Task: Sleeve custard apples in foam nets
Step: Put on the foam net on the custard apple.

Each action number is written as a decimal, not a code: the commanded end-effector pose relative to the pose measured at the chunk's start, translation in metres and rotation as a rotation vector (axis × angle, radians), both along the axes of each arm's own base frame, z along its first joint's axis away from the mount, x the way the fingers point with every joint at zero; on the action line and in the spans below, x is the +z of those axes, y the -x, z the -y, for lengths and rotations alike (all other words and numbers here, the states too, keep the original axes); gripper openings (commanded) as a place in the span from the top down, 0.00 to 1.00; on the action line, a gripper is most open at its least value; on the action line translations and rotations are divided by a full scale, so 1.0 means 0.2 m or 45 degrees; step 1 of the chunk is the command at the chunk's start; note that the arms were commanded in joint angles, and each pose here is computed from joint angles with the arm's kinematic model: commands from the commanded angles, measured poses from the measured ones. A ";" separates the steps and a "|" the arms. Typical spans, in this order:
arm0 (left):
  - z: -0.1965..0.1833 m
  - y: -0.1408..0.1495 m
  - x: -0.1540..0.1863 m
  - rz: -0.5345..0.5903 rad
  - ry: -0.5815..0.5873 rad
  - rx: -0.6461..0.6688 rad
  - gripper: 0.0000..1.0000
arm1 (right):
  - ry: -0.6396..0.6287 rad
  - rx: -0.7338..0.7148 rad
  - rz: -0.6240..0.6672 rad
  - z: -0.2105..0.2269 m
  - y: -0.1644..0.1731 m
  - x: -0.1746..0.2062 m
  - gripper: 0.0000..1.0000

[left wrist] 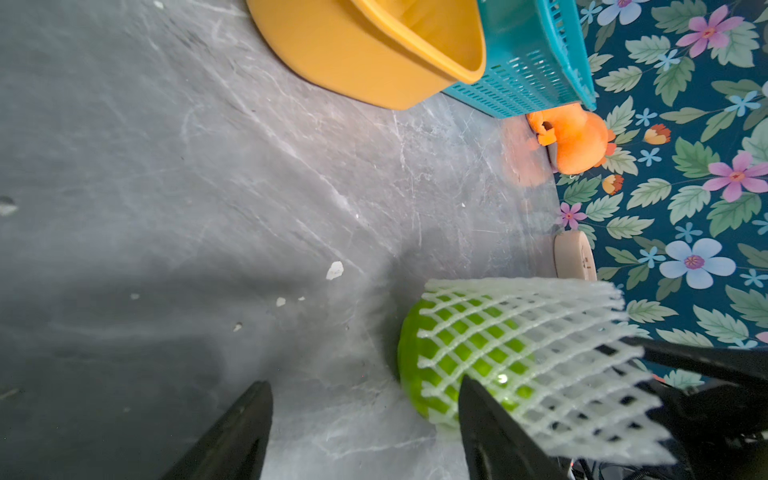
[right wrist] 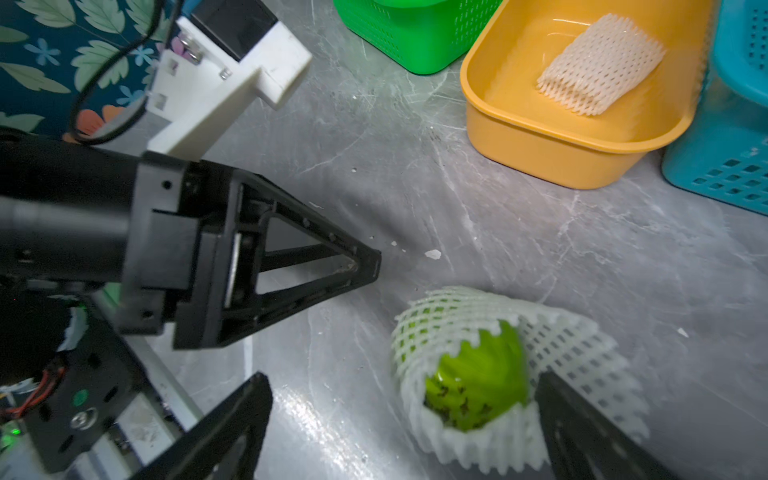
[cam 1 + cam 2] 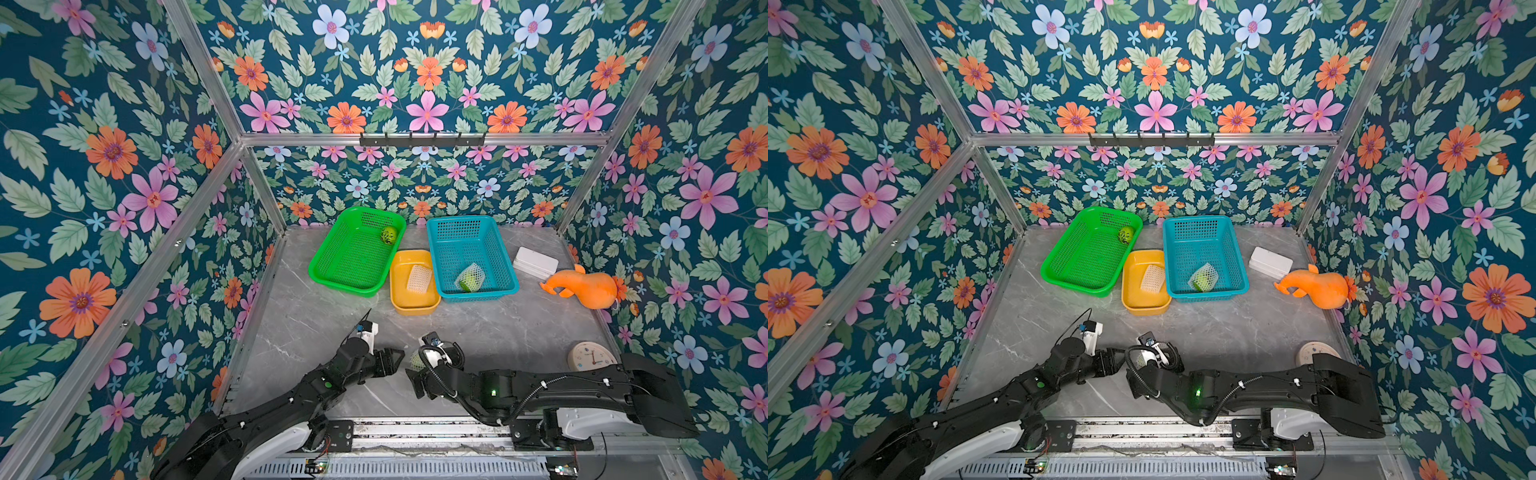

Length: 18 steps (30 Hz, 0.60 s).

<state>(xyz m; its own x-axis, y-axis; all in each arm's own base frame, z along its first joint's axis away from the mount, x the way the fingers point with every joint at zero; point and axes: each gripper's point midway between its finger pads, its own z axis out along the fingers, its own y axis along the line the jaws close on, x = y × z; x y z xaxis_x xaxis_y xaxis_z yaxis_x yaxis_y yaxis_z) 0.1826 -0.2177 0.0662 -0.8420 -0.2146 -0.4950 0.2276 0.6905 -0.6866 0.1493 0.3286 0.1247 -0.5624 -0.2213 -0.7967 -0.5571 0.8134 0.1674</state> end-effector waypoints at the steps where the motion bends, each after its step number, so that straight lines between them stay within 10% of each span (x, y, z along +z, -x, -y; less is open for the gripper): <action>1: 0.03 -0.01 0.05 0.031 0.032 -0.020 0.25 | -0.038 -0.008 -0.035 0.01 0.02 0.02 0.01; 18: 0.04 0.00 0.05 -0.007 0.002 -0.046 0.32 | -0.120 -0.350 -0.239 0.48 -0.19 0.18 0.13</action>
<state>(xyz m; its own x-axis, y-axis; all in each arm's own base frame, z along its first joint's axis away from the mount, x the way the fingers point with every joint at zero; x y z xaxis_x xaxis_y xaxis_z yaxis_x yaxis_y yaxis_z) 0.1862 -0.2257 0.0784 -0.8429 -0.2136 -0.4939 0.2399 0.6723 -0.7003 0.1945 0.2520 0.1802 -0.6359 0.0364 -0.7709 -0.3386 0.8845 0.3210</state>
